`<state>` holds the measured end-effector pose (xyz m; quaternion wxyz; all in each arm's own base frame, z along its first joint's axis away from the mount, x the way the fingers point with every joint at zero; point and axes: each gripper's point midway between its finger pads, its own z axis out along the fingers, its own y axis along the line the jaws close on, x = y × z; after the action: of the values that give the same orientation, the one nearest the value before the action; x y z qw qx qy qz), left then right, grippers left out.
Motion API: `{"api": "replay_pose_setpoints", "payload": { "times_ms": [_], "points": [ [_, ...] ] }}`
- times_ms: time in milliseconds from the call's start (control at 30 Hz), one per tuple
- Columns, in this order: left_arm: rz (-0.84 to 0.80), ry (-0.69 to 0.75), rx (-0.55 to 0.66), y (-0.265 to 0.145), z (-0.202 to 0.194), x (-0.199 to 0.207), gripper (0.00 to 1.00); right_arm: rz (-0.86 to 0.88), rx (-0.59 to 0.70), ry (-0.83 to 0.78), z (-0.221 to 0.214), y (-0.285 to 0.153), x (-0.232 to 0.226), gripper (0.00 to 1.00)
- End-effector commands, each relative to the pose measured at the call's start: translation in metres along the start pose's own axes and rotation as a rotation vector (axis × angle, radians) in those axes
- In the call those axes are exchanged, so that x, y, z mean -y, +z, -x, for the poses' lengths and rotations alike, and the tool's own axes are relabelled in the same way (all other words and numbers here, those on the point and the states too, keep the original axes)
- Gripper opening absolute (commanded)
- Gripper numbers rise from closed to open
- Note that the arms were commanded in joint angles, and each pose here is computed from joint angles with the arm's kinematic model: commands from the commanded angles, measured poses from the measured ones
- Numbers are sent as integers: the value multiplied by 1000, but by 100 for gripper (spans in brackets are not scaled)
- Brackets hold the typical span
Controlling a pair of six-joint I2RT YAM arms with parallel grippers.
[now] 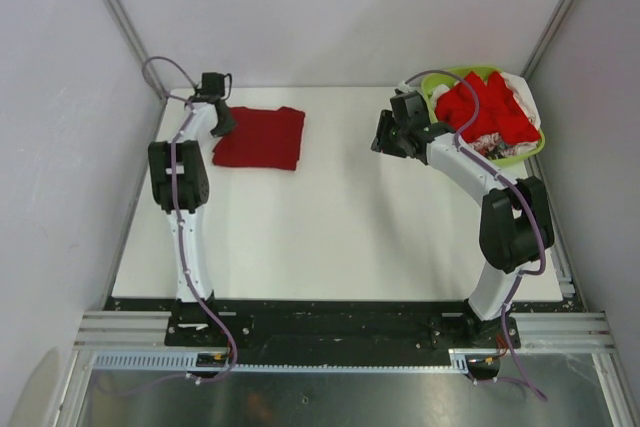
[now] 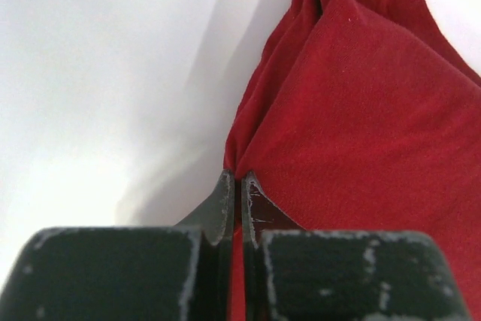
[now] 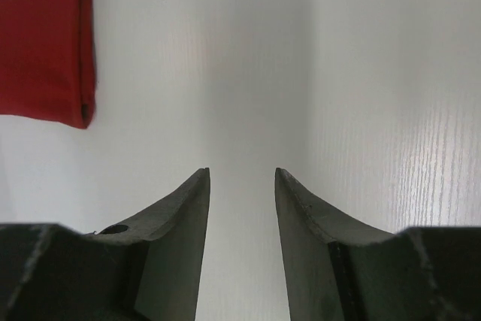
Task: Fold and stack the t-shirts
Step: Put the neatly folded tshirt into the corner of the board with the left arm
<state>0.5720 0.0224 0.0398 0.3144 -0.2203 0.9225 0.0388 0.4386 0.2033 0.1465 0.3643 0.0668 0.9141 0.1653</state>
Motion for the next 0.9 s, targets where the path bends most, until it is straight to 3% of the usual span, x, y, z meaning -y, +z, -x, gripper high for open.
{"api": "replay_pose_setpoints", "payload": {
  "times_ms": [0,433,867],
  "points": [
    [73,-43,63,10,34,-37,0,23,18,-6,6,-11,-6,45],
    [111,-120,139,30,80,-86,0,13,37,-9,9,-9,-5,45],
    [83,-161,168,41,98,-98,0,-3,33,-13,9,-3,-2,45]
  ]
}}
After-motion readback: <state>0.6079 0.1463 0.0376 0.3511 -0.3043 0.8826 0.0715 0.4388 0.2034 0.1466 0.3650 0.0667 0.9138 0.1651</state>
